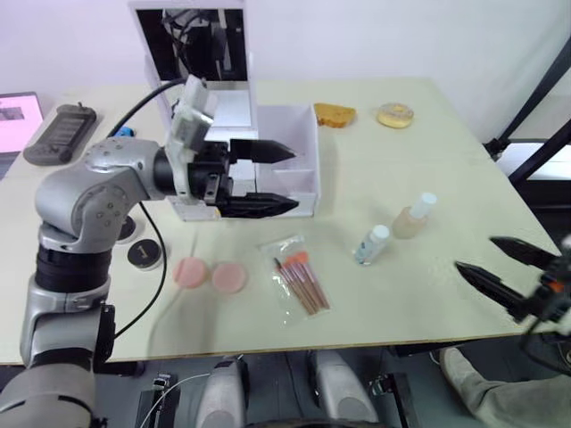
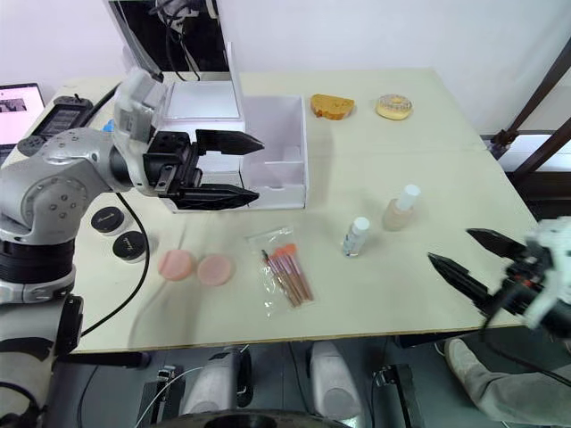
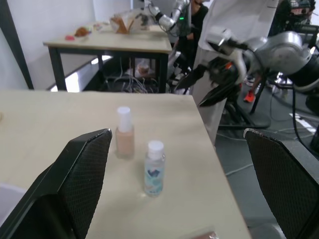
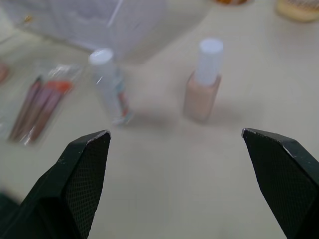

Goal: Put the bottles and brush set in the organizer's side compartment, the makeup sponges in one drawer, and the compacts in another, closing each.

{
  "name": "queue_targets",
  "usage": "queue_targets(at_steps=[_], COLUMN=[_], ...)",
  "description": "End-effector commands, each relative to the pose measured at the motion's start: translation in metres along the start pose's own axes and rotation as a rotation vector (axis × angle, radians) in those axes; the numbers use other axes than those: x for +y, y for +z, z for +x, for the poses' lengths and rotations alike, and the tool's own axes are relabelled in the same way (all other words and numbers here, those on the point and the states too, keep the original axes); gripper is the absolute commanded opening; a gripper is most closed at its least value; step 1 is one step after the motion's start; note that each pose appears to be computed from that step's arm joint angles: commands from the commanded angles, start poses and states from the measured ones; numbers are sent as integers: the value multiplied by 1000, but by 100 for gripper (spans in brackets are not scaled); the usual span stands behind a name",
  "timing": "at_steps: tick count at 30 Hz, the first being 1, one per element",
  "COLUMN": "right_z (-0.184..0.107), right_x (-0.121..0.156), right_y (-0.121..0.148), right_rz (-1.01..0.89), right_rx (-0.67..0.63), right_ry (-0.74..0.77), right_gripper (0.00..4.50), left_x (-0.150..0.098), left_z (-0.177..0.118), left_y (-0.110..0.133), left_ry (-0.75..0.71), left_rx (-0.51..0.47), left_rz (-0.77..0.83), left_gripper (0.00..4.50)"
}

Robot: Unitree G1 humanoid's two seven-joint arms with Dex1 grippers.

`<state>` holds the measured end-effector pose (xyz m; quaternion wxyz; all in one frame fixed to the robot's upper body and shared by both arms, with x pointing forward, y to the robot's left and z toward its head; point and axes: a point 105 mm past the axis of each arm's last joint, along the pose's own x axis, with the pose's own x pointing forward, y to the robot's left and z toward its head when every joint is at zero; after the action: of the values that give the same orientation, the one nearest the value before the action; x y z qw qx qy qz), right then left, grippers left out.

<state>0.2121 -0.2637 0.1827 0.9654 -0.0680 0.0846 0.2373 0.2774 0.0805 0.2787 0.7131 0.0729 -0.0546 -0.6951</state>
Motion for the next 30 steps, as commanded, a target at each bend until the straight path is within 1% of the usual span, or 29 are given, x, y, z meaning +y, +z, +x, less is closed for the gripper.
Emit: queue_targets(at_steps=[1, 5, 9, 11, 18, 23, 26, 28, 30], right_z=[20, 35, 48, 55, 62, 66, 67, 68, 69], right_x=[-3, -3, -11, -15, -28, -29, -30, -31, -34], right_y=[6, -5, -7, -7, -3, -1, 2, 1, 0], right_rz=[-36, -26, -39, -37, -37, -33, -25, -37, -48], right_rx=[-61, -54, -76, -87, -111, -123, -132, -120, -109], right_ry=[-60, -51, -60, -66, -91, -88, -88, -89, -97], right_gripper=[447, 447, 447, 447, 447, 447, 365, 272, 170], left_x=[3, 3, 1, -1, -2, -2, -3, -3, -4], left_z=[-6, -11, -17, -19, -22, -23, -22, -21, -20], left_y=[9, 4, 2, 2, 1, 0, 0, 0, 1], left_ry=[61, 118, 165, 178, 212, 224, 225, 225, 225], left_rx=[12, 38, 50, 52, 62, 71, 73, 75, 74], left_rz=[95, 108, 105, 76, 67, 78, 79, 81, 82], left_gripper=[450, 450, 450, 450, 450, 450, 450, 450, 450])
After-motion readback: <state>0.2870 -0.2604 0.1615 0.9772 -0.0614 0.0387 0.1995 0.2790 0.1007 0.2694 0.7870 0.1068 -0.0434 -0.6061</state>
